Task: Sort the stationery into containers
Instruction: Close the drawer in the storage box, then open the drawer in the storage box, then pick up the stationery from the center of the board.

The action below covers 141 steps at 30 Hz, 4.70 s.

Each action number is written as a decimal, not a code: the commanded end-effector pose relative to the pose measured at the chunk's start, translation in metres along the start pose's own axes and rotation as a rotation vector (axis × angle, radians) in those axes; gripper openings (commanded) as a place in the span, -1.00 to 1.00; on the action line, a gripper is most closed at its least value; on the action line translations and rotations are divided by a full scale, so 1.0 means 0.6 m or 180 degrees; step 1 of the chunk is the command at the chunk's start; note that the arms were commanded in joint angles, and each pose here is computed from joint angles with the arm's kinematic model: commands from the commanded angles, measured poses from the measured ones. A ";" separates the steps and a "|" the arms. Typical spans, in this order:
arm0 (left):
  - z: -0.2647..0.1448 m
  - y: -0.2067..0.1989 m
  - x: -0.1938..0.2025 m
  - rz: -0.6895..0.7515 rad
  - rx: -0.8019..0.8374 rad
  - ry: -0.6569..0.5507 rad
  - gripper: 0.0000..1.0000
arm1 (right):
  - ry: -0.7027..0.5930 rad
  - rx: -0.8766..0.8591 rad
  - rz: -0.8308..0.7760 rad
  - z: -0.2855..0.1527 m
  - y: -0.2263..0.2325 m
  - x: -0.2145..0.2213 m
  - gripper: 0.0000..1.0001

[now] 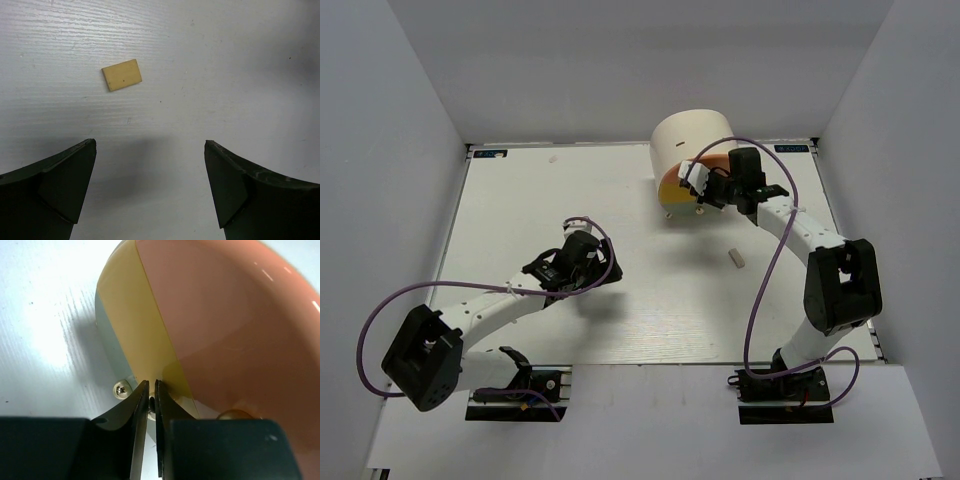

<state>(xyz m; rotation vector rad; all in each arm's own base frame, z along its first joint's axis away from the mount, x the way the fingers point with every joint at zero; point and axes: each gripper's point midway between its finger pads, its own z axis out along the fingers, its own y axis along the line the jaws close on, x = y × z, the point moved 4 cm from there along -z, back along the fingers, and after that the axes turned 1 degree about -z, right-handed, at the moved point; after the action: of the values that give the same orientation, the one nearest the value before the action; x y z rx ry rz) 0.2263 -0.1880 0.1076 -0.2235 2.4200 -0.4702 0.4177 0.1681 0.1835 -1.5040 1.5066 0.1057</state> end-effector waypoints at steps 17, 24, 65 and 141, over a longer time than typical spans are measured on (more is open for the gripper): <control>-0.009 -0.011 -0.018 -0.0024 0.0078 -0.0117 0.98 | -0.0285 -0.0095 0.1390 -0.030 0.070 -0.003 0.81; -0.009 -0.009 -0.016 -0.0018 0.0058 -0.0097 0.98 | -0.0494 0.0114 0.2632 -0.058 0.139 0.017 0.81; -0.020 -0.005 -0.016 -0.0082 -0.0106 0.0022 0.98 | -0.0883 0.0678 0.5746 0.032 0.061 0.095 0.20; 0.137 -0.008 -0.038 0.0323 -0.1063 0.0214 -0.46 | -0.0545 0.0469 0.4894 -0.133 0.195 0.102 0.42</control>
<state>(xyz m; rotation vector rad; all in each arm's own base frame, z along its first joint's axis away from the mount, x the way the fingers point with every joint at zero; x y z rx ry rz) 0.2960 -0.2061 0.0528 -0.2494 2.5592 0.0257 0.2932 0.1054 0.1202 0.1943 2.0567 1.0301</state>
